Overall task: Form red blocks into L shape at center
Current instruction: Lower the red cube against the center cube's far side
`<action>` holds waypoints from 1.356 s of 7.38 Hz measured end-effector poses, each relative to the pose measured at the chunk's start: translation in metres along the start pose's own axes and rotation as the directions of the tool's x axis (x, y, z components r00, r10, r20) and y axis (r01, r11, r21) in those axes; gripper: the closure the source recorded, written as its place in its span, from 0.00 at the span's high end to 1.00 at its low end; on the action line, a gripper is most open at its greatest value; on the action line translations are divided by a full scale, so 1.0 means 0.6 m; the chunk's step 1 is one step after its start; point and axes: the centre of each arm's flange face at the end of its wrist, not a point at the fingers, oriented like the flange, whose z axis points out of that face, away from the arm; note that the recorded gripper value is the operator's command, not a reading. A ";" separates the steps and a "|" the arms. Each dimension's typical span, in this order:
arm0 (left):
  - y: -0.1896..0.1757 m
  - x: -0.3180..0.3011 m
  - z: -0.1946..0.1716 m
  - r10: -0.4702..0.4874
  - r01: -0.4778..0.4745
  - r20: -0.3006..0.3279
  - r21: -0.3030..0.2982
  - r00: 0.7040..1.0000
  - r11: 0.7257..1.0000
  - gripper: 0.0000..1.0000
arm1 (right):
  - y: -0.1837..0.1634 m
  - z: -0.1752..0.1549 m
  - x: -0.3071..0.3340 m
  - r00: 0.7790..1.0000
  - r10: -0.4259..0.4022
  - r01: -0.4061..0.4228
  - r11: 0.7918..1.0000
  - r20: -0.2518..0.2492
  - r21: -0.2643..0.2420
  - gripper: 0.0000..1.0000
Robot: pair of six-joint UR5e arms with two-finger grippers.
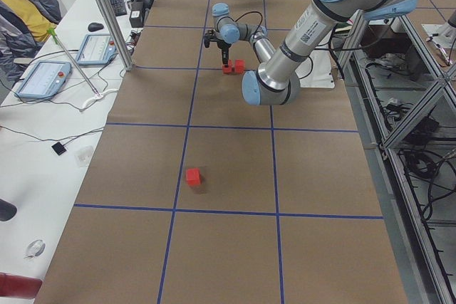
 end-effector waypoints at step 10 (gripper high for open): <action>0.002 0.000 -0.002 -0.001 0.001 0.001 -0.002 1.000 1.000 0.55 | 0.000 0.001 0.001 1.000 0.000 0.000 1.000 0.000 -0.001 0.99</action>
